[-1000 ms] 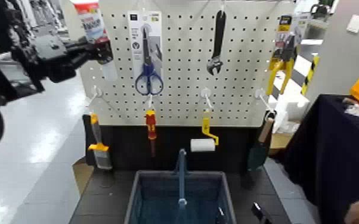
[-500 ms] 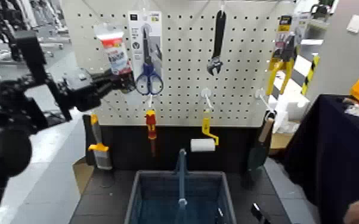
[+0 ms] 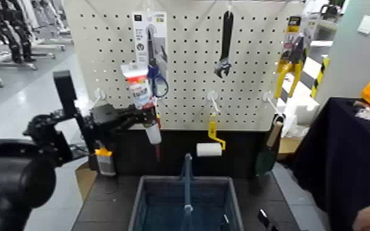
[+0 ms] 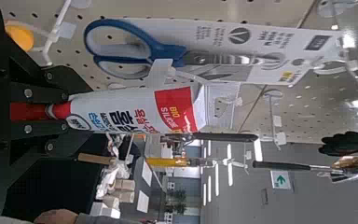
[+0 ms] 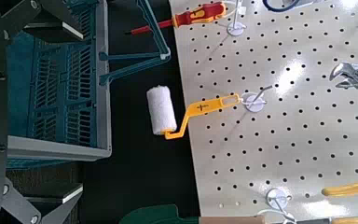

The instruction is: Put the red glue tube into the crate.

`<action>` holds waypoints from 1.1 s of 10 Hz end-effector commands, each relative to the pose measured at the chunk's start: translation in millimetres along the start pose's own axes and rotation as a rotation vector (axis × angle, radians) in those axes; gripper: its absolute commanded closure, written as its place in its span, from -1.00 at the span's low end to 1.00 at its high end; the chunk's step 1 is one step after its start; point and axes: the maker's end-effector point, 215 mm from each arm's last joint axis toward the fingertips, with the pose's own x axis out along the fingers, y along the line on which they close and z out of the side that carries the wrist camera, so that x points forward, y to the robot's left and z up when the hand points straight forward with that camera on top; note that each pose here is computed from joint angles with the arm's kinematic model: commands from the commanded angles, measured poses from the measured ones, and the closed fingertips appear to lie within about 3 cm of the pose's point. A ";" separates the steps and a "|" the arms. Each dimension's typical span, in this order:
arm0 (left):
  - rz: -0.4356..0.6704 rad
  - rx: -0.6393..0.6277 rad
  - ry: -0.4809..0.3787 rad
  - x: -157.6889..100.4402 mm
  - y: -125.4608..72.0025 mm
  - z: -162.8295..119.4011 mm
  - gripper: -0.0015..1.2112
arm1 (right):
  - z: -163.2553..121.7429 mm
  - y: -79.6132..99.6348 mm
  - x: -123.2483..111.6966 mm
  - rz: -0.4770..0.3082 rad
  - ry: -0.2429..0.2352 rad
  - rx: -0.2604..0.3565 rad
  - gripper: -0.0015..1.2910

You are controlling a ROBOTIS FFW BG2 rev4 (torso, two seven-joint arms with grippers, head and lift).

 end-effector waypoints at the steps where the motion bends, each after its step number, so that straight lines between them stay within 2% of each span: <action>1: -0.027 -0.094 0.034 10.5 -14.0 -46.3 0.74 | -0.6 0.6 0.3 0.002 0.003 0.001 -0.74; 5: -0.046 -0.209 0.095 14.5 -24.5 -108.3 0.74 | -2.1 -1.1 0.0 0.000 0.006 0.004 -0.74; 7: -0.062 -0.284 0.128 16.0 -32.3 -150.6 0.74 | -1.6 -1.7 -0.1 0.002 0.004 0.005 -0.74; 11: -0.075 -0.385 0.194 12.5 -50.1 -208.5 0.73 | -2.9 -0.9 -0.2 0.006 0.007 0.006 -0.74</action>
